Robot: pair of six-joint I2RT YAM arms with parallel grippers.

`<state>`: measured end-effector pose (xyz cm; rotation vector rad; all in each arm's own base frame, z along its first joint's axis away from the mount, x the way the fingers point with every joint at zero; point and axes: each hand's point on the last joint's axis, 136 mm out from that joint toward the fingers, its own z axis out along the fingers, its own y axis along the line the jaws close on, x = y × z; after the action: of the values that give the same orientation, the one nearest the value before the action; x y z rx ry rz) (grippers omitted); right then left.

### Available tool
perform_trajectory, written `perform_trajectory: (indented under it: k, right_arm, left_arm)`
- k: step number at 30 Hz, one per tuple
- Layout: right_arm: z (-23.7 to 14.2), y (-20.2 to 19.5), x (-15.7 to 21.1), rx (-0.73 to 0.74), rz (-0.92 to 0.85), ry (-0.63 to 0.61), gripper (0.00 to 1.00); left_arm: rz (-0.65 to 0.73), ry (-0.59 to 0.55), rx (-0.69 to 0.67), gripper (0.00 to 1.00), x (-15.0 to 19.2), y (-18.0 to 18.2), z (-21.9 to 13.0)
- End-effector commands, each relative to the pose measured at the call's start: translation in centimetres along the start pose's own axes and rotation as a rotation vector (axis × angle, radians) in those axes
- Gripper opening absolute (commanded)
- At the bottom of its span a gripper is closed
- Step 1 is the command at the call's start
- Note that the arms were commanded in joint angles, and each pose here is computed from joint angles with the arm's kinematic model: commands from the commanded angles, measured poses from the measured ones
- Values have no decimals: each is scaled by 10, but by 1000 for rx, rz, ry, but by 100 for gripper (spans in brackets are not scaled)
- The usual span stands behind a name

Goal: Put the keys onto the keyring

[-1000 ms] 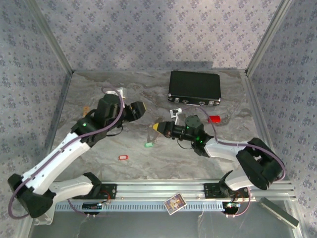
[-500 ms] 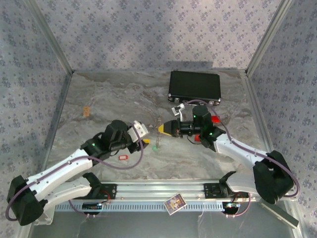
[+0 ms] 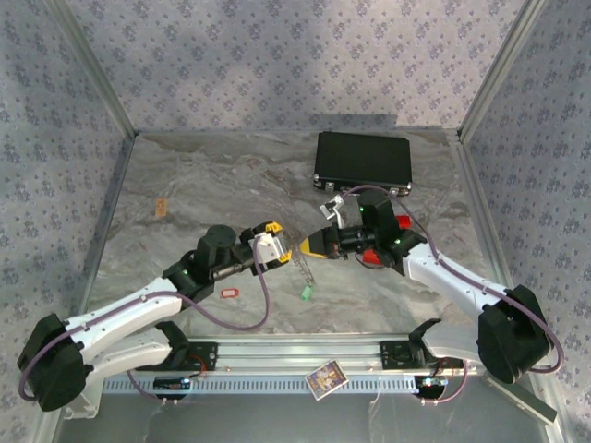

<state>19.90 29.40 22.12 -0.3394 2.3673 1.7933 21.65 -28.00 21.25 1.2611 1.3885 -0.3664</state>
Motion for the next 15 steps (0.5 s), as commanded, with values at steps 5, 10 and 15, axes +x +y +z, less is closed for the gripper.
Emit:
perform_trajectory:
  k: [5, 10, 15]
  right_arm:
    - [-5, 23, -5, -45, -58, 10, 0]
    - [-5, 26, -7, -48, -62, 6, 0]
    - [-6, 25, -4, -43, -63, 12, 0]
  left_arm:
    - [65, -42, 58, 63, -9, -15, 3]
    - [102, -28, 12, 77, -8, -12, 6]
    - [93, -55, -88, 75, -17, 5, 3]
